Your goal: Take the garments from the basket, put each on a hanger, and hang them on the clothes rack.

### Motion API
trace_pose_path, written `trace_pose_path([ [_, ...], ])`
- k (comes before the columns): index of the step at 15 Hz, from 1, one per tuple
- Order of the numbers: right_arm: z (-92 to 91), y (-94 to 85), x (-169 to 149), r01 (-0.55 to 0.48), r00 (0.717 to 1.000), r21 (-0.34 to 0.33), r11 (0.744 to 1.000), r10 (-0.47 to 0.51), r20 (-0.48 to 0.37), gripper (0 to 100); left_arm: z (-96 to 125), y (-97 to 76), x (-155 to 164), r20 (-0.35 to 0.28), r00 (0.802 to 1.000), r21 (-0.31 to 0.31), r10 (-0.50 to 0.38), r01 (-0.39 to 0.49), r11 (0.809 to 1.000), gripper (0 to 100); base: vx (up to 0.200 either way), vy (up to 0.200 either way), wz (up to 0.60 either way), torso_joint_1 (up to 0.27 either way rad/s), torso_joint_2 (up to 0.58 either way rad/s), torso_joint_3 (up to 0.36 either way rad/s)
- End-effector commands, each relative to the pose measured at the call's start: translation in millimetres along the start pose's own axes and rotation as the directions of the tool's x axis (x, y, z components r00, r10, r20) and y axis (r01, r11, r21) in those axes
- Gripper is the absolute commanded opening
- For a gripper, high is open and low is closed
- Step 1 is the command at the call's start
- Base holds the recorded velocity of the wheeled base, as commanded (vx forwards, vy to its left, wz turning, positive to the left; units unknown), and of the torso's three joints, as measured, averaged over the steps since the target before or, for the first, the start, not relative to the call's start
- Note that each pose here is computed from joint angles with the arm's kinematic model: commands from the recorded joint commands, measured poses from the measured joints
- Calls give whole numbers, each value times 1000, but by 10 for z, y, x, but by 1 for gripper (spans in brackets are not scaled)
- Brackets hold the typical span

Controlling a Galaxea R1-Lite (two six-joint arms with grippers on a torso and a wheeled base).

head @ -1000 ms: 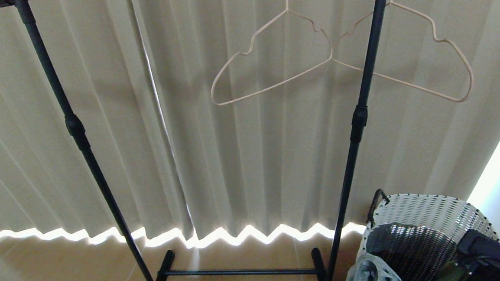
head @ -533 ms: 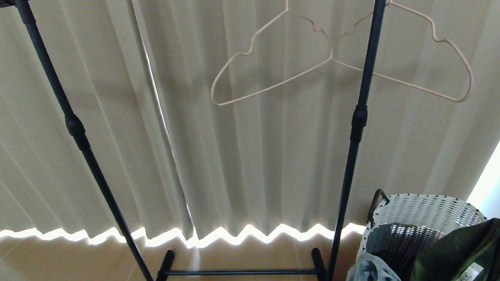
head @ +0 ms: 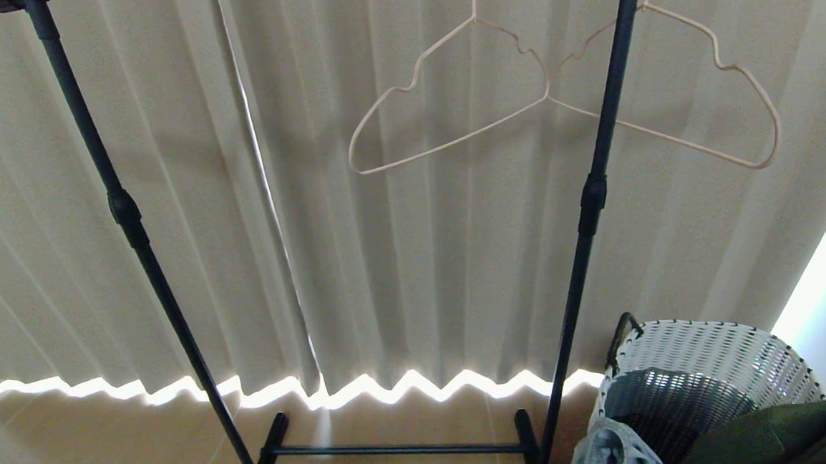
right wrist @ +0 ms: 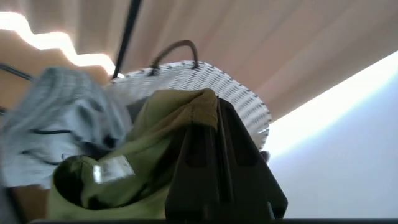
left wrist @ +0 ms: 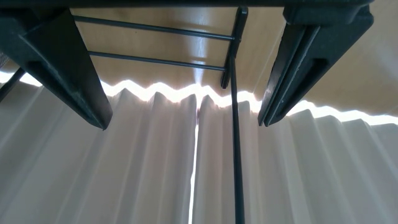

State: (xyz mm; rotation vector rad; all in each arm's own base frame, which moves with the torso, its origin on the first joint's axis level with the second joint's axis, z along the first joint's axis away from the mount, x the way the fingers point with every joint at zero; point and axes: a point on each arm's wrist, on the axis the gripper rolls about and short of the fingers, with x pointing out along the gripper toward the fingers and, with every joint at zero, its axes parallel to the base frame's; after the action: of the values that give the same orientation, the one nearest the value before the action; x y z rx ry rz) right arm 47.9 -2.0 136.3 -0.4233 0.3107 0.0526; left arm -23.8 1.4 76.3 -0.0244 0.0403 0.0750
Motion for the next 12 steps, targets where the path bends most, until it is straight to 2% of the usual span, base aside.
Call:
trace_pose_path([
  [1, -20, 26, -216, 16, 994, 55, 998, -22, 104, 0, 0, 0, 0, 0, 1000, 0, 1, -1, 1000, 100, 0, 0, 0, 0, 0, 0],
  [4, 13, 17, -248, -6, 992, 152, 988, -14, 127, 0, 0, 0, 0, 0, 1000, 0, 1, -1, 1000, 100, 0, 0, 0, 0, 0, 0],
  [5, 34, 8, -244, -19, 992, 220, 975, -10, 129, 0, 0, 0, 0, 0, 1000, 0, 1, -1, 1000, 100, 0, 0, 0, 0, 0, 0],
  [7, 50, 24, -213, -124, 986, 290, 949, 84, 147, 0, 0, 0, 0, 0, 1000, 0, 1, -1, 1000, 100, 0, 0, 0, 0, 0, 0],
  [9, 61, 31, -186, -166, 982, 312, 935, 126, 144, 0, 0, 0, 0, 0, 1000, 1, 1, -1, 1000, 100, 0, 0, 0, 0, 0, 0],
  [12, 67, 47, -148, -211, 975, 298, 931, 178, 135, 0, 0, 0, 0, 0, 1000, 0, 1, -1, 1000, 100, 0, 0, 0, 0, 0, 0],
])
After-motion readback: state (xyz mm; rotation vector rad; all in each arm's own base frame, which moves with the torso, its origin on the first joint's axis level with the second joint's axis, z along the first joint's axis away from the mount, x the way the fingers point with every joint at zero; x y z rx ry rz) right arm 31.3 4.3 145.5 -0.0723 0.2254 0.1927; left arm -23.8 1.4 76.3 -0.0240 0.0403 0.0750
